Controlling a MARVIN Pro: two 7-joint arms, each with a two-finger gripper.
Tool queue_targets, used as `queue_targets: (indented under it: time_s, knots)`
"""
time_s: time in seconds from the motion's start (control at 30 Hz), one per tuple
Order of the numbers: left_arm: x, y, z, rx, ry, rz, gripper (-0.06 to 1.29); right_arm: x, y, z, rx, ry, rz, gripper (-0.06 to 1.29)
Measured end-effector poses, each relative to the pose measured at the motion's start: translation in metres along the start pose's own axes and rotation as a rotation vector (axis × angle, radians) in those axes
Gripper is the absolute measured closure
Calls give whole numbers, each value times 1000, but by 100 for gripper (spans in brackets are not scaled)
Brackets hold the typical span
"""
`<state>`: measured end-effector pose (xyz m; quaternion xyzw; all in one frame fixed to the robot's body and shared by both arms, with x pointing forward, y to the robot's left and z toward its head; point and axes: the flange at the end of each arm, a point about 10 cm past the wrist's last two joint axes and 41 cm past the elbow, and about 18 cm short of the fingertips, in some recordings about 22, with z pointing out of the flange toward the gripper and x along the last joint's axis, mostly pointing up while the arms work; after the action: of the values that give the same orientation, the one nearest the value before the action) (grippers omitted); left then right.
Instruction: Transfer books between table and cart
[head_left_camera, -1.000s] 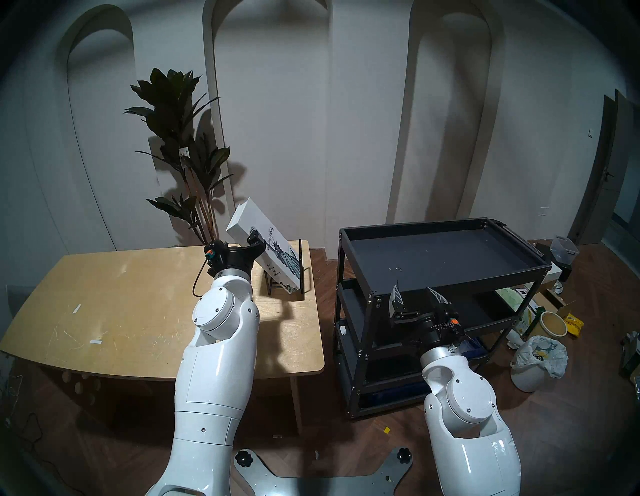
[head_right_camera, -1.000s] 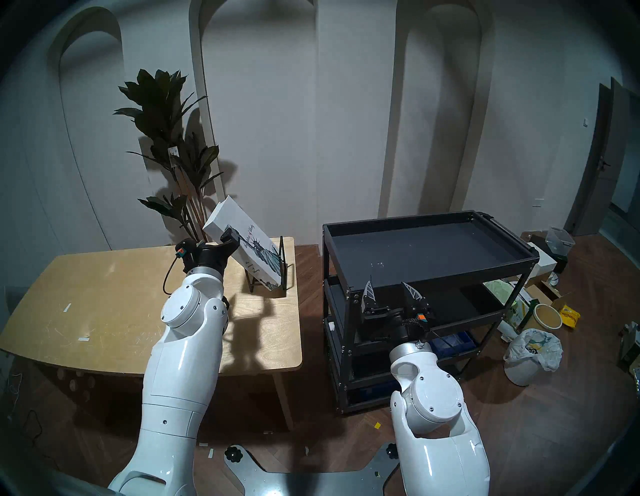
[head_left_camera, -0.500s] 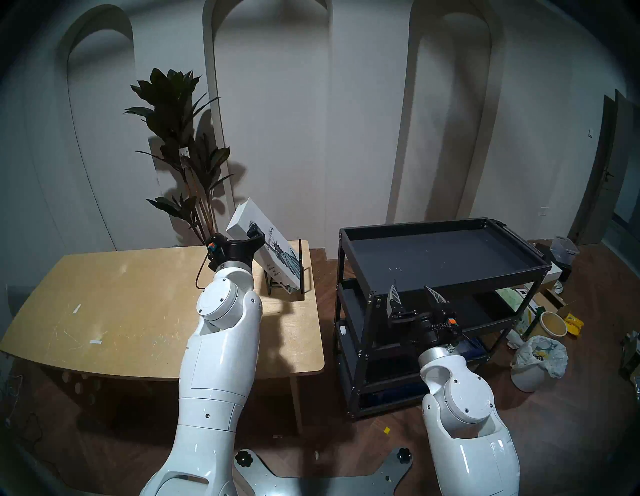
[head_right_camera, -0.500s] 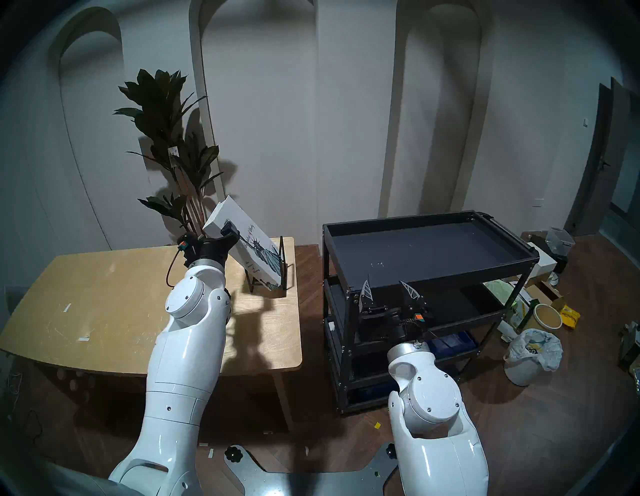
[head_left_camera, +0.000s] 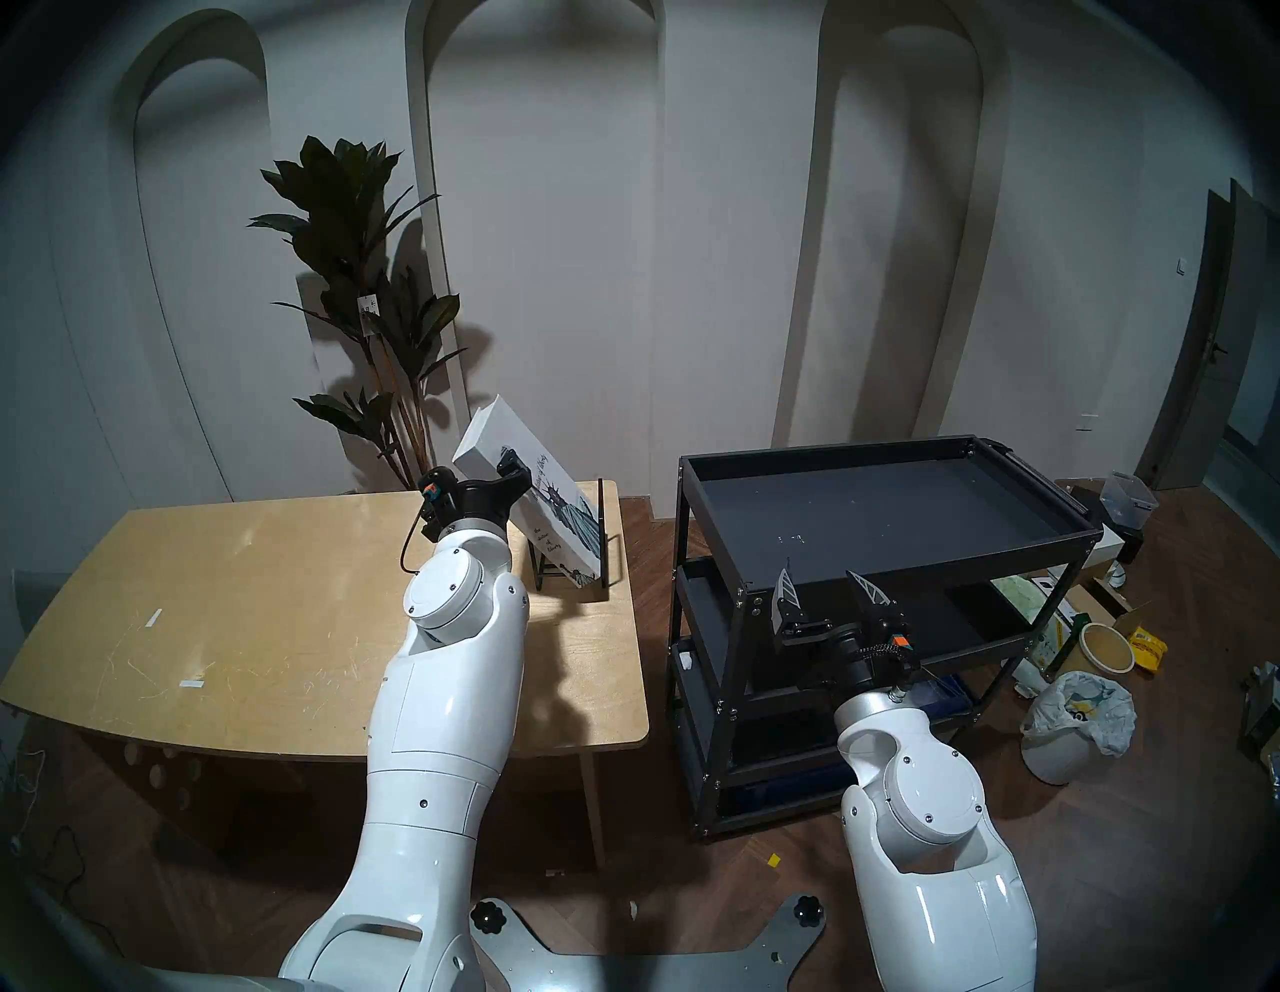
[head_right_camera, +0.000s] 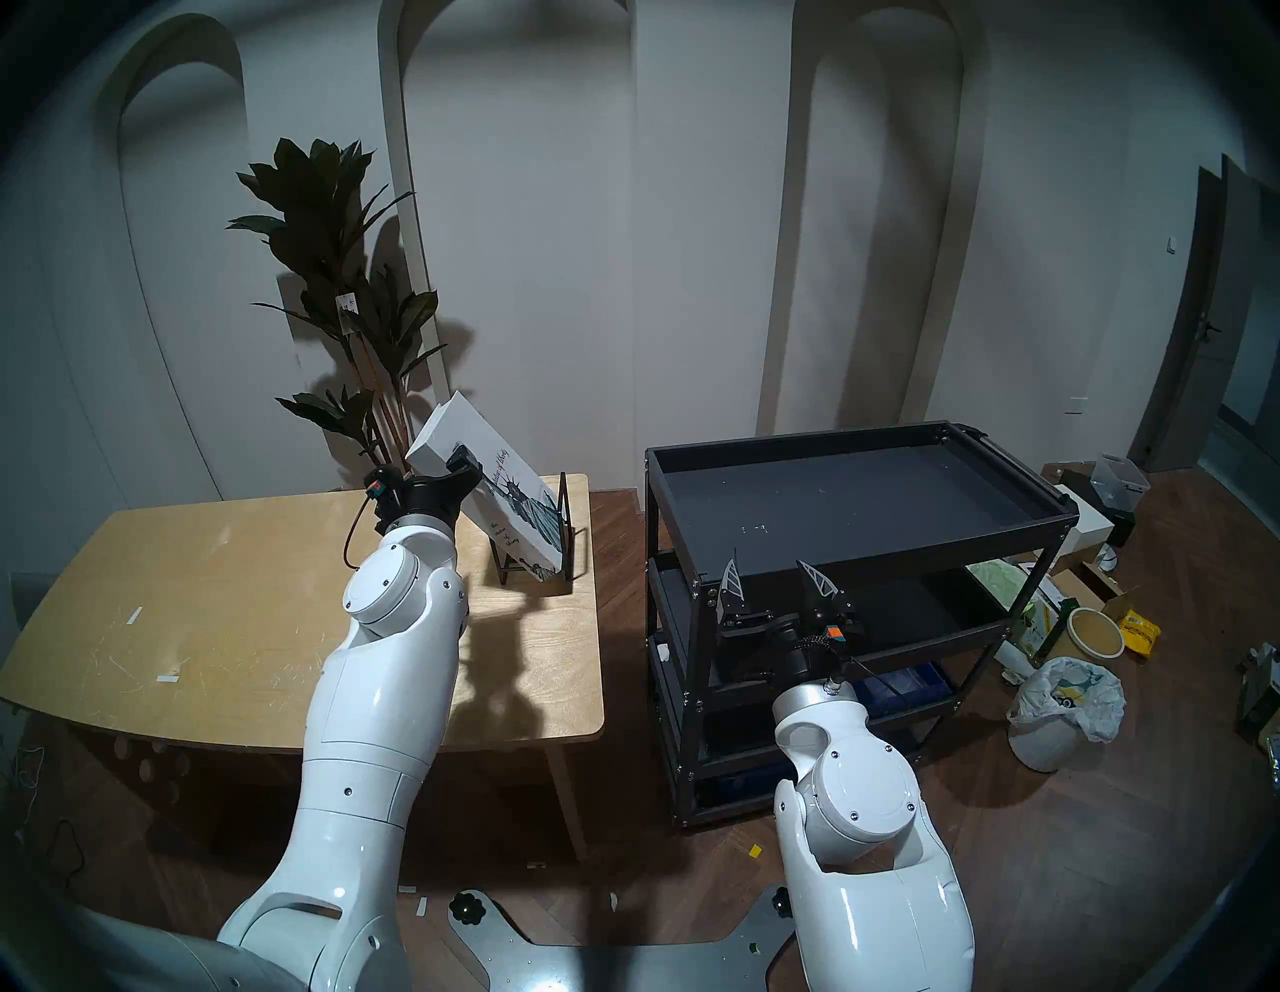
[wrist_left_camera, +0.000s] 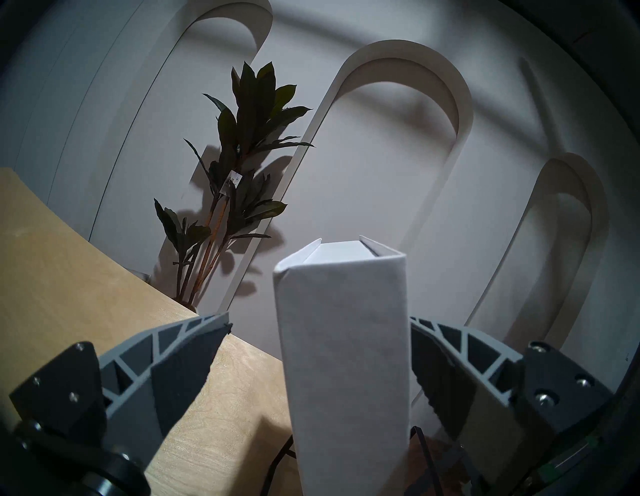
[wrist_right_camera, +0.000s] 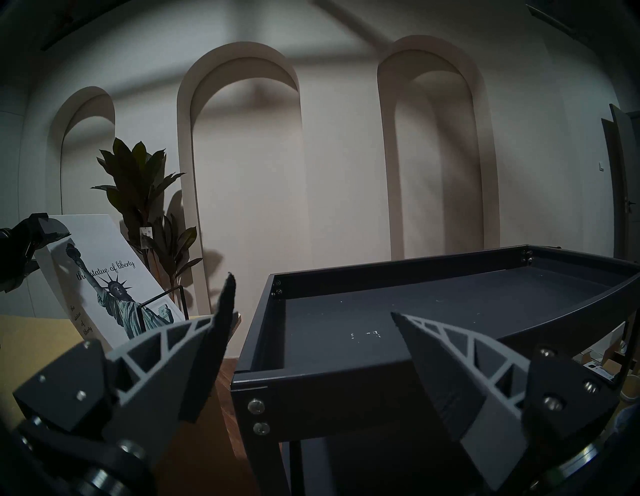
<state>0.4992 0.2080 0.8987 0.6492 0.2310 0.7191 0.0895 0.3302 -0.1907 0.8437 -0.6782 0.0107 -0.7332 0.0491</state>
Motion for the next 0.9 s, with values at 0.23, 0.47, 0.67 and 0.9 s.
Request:
queue_targets:
  time_s: [0.23, 0.47, 0.67, 0.9]
  knots:
    - [3, 1, 7, 0, 11, 4, 0, -2, 0, 3, 2, 0, 1, 2]
    - [8, 3, 10, -5, 26, 3, 0, -3, 0, 5, 2, -1, 2, 2]
    - [10, 4, 13, -8, 27, 4, 0, -4, 0, 7, 2, 1, 5, 2]
    - [8, 4, 17, -8, 20, 0, 0, -4, 0, 8, 3, 2, 9, 2]
